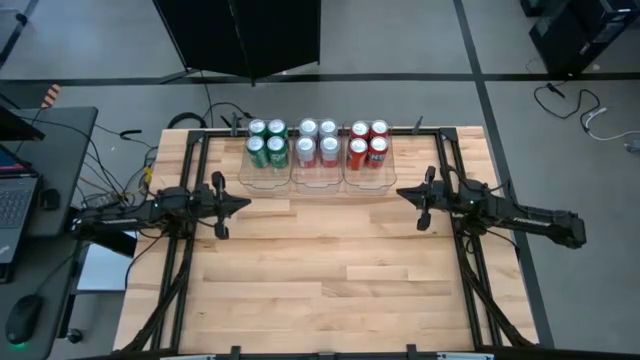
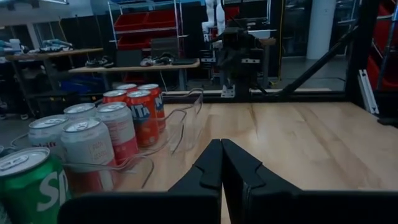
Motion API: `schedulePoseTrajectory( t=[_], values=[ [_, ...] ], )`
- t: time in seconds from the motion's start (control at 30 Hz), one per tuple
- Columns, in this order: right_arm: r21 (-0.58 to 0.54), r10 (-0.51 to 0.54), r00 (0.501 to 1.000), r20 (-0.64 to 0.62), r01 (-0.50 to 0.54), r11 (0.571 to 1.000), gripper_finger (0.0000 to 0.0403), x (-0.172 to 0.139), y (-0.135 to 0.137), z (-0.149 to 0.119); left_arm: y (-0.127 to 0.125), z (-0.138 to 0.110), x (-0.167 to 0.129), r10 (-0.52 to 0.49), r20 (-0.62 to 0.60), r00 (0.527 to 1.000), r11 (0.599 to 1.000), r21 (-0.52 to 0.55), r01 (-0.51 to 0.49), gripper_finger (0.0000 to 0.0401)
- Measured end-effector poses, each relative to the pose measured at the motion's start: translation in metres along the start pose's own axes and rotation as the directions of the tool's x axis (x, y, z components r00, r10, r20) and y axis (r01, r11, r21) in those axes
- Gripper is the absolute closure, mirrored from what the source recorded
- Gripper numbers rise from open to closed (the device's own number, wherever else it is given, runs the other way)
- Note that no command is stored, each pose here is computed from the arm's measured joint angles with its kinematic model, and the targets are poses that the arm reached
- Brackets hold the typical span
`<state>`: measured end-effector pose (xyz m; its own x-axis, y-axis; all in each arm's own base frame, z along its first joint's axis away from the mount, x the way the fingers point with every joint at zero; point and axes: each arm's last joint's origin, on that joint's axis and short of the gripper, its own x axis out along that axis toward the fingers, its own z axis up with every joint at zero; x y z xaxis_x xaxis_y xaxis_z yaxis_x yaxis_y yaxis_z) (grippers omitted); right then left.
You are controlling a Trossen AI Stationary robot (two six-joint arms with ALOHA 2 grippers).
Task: Sort soda cans
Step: Return to Home Position
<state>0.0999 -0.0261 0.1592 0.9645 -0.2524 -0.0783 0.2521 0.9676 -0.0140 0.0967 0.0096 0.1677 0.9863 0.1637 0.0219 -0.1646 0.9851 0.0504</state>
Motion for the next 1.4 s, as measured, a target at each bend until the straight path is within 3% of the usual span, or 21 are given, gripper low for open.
schedulePoseTrajectory(
  t=[0.17,0.33,0.5,0.6,0.97,1.4],
  values=[
    [0.000,0.022,1.000,0.016,-0.022,1.000,0.0402,-0.0009,0.0004,0.0012,-0.0003,-0.0003,-0.0001,-0.012,-0.002,1.000,1.000,-0.022,0.012,0.0394],
    [0.000,0.106,0.992,0.069,-0.107,0.994,0.0403,-0.0052,0.0045,0.0073,-0.0014,-0.0009,-0.0001,-0.048,-0.006,0.999,0.998,-0.038,0.048,0.0394],
    [-0.049,-0.023,0.998,0.061,0.026,0.998,0.0403,-0.0050,0.0010,0.0068,-0.0007,-0.0010,0.0000,-0.026,-0.006,1.000,0.998,-0.057,0.026,0.0394],
    [-0.074,-0.029,0.998,0.051,0.033,0.997,0.0401,-0.0043,0.0005,0.0060,-0.0010,-0.0008,0.0000,-0.034,-0.004,0.999,0.993,-0.115,0.033,0.0394],
    [-0.055,-0.033,0.997,0.062,0.037,0.998,0.0400,-0.0043,0.0002,0.0072,-0.0006,0.0066,-0.0002,-0.029,0.074,0.997,0.993,-0.114,0.038,0.0393],
    [-0.055,-0.033,0.997,0.064,0.037,0.998,0.0402,-0.0044,0.0002,0.0073,-0.0006,0.0069,-0.0002,-0.030,0.076,0.997,0.993,-0.114,0.039,0.0393]
  ],
)
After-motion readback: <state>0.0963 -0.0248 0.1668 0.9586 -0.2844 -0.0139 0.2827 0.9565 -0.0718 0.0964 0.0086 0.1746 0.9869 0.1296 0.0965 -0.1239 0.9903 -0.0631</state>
